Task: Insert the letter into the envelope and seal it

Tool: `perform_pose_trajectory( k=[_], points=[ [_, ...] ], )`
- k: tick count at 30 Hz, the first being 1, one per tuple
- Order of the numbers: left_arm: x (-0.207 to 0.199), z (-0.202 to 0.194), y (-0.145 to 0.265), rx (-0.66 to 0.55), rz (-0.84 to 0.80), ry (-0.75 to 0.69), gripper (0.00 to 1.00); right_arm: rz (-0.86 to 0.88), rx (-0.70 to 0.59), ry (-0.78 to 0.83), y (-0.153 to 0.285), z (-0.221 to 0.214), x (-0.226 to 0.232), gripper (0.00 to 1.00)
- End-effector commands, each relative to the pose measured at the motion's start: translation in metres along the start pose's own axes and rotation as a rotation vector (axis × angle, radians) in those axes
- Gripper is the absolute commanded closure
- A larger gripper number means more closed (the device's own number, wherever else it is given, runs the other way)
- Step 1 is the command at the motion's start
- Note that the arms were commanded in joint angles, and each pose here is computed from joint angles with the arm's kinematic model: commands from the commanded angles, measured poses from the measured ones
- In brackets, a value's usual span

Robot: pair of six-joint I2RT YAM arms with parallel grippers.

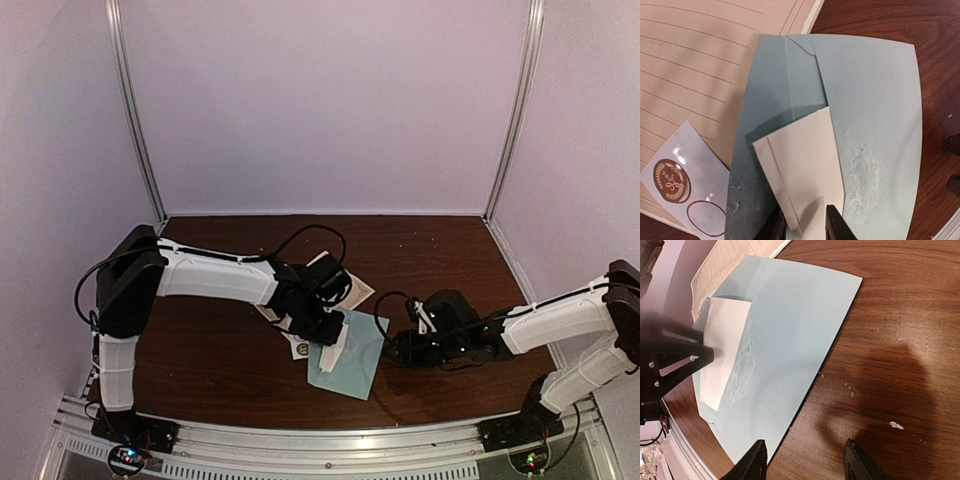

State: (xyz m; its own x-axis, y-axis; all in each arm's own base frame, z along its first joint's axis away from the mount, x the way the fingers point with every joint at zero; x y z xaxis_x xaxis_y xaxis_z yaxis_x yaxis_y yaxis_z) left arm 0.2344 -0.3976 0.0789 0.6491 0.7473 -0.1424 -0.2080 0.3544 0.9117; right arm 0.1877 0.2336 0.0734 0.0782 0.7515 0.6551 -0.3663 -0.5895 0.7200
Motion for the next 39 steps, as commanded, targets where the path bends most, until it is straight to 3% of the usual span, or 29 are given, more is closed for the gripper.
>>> perform_pose_trajectory(
  k=[1,15,18,34,39],
  points=[
    [0.006,-0.008,-0.013,0.023,0.029,-0.011,0.75,0.041,-0.013,0.0,-0.004,0.005,0.015,0.48],
    [0.007,-0.014,-0.025,0.027,0.012,-0.022,0.94,0.024,0.001,0.003,-0.021,0.006,0.016,0.59],
    [0.0,-0.018,-0.03,0.022,-0.062,-0.033,0.96,0.013,0.012,0.003,-0.027,0.006,0.016,0.6],
    [-0.043,-0.001,-0.032,-0.107,-0.343,-0.105,0.96,0.026,-0.011,-0.015,-0.031,0.009,0.02,0.62],
    [-0.042,0.003,-0.029,-0.133,-0.323,-0.101,0.96,0.013,-0.04,-0.01,-0.025,0.012,0.019,0.63]
  ],
)
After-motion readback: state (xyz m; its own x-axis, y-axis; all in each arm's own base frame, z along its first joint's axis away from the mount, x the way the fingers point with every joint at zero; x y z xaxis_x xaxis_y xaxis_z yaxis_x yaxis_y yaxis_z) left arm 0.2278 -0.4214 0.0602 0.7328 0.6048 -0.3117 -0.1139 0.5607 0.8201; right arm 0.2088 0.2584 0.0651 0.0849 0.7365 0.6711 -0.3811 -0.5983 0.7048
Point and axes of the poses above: each gripper's point midway between its finger pads, its own y axis back along the fingers, its own x axis along the line the jaws close on, z = x × y, the point moved 5 cm from there along y, back along the fingers, and after that the axes turned 15 degrees about -y, right-handed, at the moved point
